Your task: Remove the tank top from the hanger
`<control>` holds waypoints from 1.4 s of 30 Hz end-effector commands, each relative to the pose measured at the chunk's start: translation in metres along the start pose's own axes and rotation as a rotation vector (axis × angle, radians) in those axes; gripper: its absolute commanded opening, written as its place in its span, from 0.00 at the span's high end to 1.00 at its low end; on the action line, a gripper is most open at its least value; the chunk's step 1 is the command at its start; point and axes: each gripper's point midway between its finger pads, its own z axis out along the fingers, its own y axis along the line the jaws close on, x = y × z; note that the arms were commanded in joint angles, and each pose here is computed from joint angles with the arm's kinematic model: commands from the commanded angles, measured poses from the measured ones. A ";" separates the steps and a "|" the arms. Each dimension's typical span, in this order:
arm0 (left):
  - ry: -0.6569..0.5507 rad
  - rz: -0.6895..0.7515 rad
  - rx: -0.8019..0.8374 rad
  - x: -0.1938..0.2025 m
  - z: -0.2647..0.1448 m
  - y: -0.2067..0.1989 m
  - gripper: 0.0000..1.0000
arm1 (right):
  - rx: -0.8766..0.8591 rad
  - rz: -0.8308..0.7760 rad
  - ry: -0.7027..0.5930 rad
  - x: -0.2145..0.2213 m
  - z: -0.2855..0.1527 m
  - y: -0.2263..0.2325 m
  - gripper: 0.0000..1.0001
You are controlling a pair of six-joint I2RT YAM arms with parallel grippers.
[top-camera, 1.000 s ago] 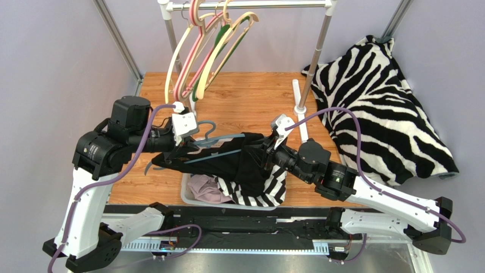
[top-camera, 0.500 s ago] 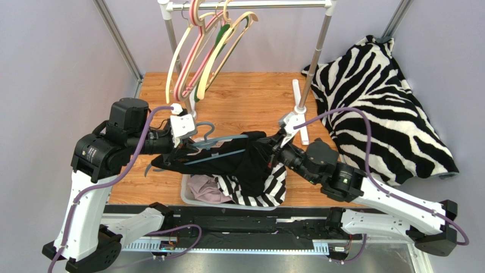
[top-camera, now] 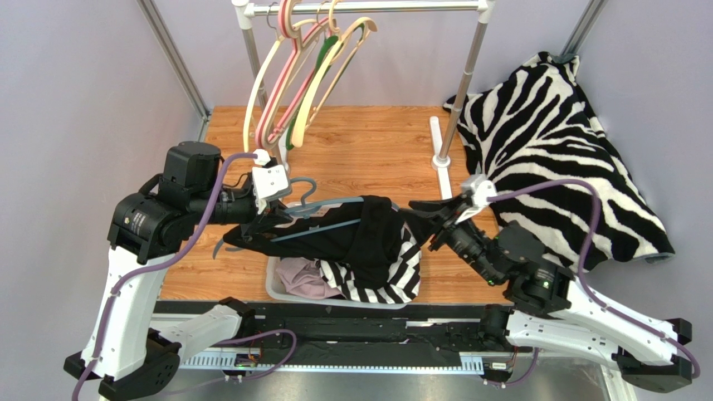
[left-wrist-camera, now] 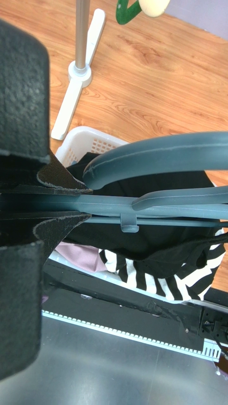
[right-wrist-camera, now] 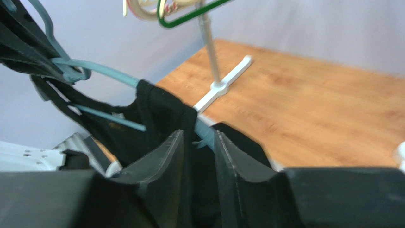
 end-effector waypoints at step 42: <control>-0.052 0.007 0.001 -0.007 -0.005 -0.004 1.00 | -0.153 0.052 -0.036 -0.029 0.052 0.057 1.00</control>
